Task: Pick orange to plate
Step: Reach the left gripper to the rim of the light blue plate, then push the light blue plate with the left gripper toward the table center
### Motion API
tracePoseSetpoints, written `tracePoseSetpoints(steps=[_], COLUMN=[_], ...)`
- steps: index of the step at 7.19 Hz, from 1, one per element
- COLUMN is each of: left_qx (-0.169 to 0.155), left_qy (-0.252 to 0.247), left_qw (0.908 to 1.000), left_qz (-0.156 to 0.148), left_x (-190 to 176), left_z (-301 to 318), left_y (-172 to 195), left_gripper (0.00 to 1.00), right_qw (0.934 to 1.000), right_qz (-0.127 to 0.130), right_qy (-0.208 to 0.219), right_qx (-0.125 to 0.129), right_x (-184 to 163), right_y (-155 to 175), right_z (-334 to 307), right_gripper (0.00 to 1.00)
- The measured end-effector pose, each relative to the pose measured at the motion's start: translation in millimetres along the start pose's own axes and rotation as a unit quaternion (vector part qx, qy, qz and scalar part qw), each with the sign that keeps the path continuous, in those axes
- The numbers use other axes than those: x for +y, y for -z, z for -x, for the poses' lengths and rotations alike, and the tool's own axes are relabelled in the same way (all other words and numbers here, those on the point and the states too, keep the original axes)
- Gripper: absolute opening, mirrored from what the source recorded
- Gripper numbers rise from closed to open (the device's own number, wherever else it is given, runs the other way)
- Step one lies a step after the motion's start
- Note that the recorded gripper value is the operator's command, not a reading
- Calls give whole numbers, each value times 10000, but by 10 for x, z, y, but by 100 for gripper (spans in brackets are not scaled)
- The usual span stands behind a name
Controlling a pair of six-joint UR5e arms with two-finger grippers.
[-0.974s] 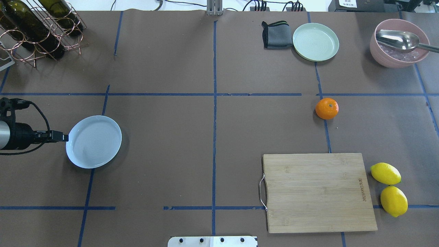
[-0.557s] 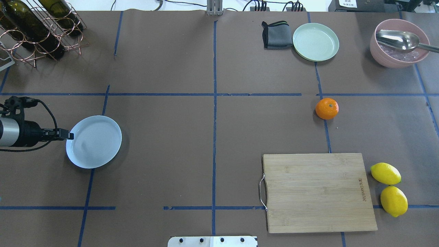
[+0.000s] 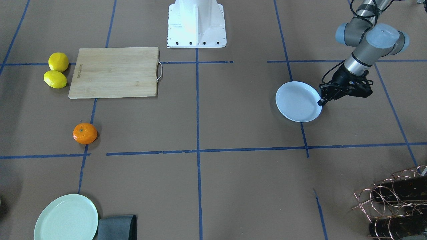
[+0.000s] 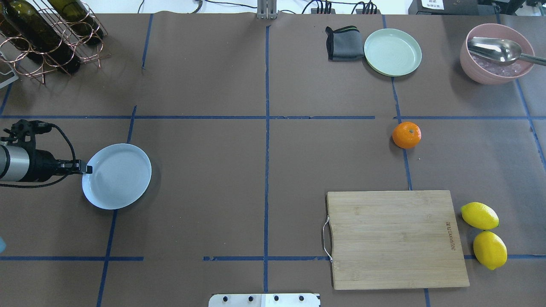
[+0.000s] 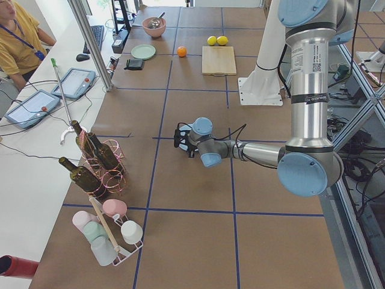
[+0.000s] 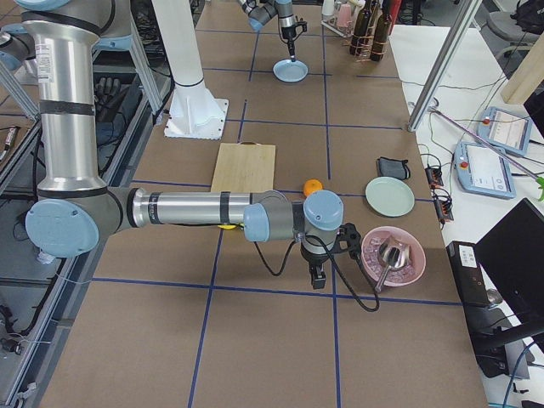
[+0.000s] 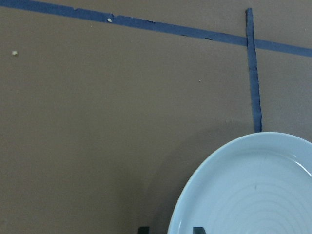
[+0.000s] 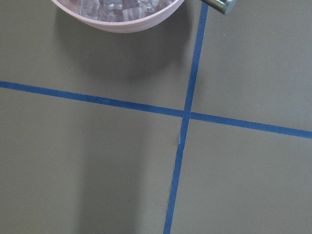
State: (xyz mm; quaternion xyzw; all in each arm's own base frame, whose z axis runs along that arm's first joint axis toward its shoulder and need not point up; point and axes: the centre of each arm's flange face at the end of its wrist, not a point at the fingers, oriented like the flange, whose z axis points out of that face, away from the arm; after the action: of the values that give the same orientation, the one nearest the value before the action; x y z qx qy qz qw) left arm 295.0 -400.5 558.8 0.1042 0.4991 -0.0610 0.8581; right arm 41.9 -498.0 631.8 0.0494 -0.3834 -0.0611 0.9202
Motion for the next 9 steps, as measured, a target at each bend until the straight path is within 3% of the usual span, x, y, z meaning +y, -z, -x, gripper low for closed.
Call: tracePoseSetpoints(steps=[4, 8, 9], left_qx=[262, 364, 432], left_qy=[-103, 511, 758], left_qw=[9996, 9974, 9957], left_qz=[-82, -349, -311], left_x=[-130, -870, -872], left_z=[-465, -2123, -2681], left_y=[163, -127, -349], left_gripper=[0, 0, 0], right_qw=[10000, 10000, 10000], right_qz=[-1, -14, -15], right_qy=[-12, 1, -1], right_qx=[0, -14, -14], right_x=[-2, -8, -8], right_y=[1, 13, 14], right_z=[3, 21, 22], right_gripper=[100, 100, 100])
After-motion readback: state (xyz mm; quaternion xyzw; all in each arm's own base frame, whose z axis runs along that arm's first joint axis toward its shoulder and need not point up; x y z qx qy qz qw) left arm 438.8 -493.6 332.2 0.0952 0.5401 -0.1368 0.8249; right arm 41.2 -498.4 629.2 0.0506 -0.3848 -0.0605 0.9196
